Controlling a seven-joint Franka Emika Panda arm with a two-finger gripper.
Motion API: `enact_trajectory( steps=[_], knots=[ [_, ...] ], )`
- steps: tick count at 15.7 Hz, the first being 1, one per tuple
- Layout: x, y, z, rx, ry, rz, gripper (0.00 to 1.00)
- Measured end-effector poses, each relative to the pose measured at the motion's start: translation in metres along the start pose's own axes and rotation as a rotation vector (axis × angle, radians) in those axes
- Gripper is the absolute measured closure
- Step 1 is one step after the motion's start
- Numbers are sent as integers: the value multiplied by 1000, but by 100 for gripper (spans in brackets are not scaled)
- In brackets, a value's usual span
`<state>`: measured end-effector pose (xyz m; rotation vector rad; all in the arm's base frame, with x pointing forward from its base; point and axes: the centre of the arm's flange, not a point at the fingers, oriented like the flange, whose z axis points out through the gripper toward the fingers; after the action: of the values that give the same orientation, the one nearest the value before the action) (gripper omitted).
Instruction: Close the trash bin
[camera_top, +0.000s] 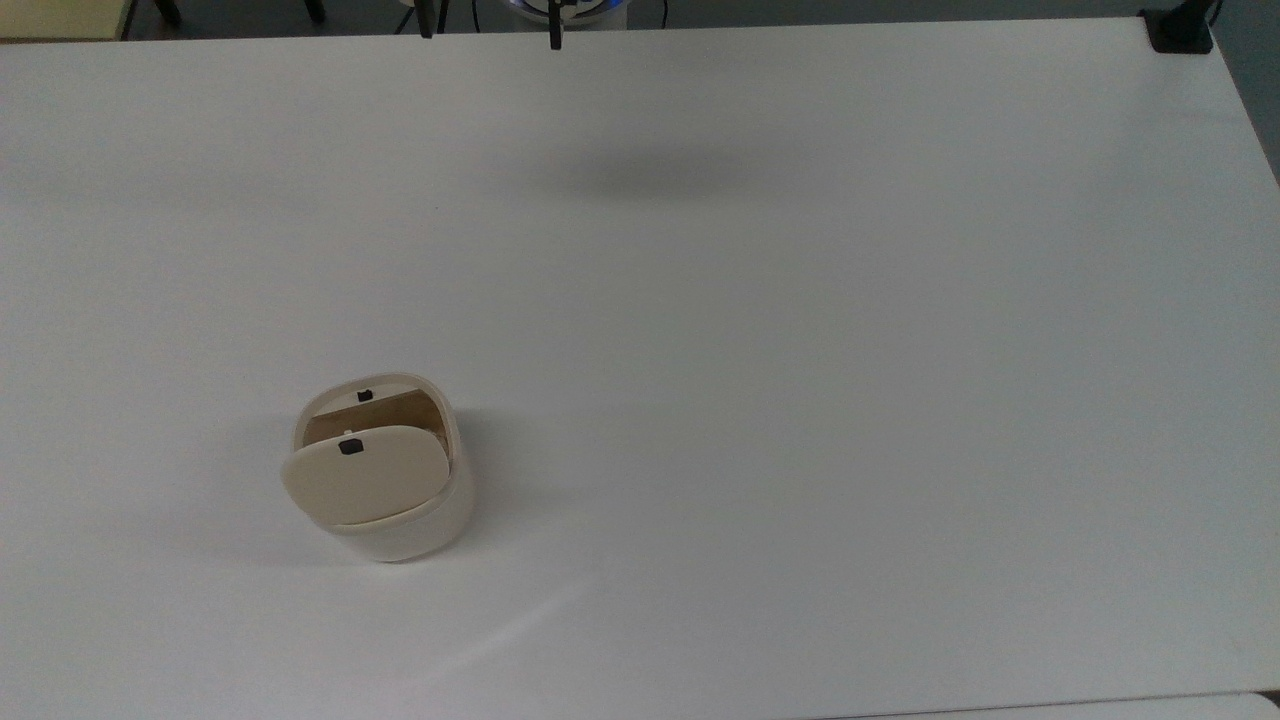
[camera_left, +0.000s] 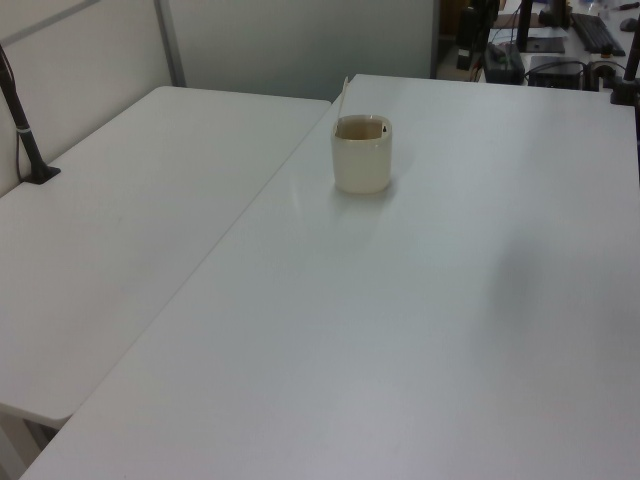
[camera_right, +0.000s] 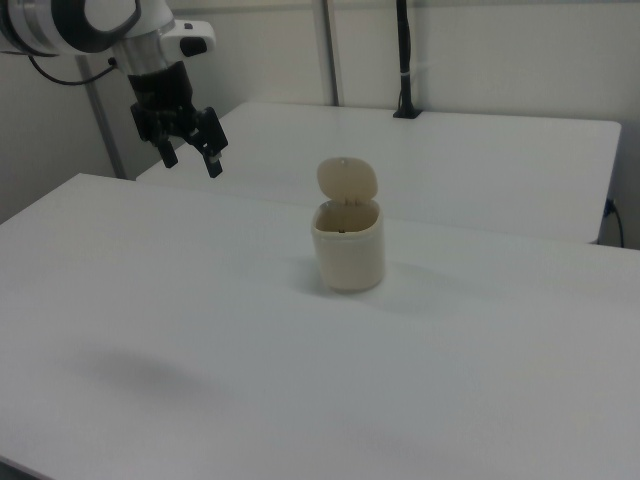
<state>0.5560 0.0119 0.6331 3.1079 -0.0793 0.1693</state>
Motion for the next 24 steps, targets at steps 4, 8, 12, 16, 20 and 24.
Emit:
enact_trajectory(
  steps=[4,8,12,16,20,24],
  knots=[
    [0,0,0,0,0,-2,0],
    [0,0,0,0,-1,-3,0],
    [0,0,1,0,-1,-8,0],
    [2,-7,6,0,-11,-27,0],
    [2,-10,8,0,-14,-43,0],
    [3,-10,9,0,-15,-56,3]
  ],
)
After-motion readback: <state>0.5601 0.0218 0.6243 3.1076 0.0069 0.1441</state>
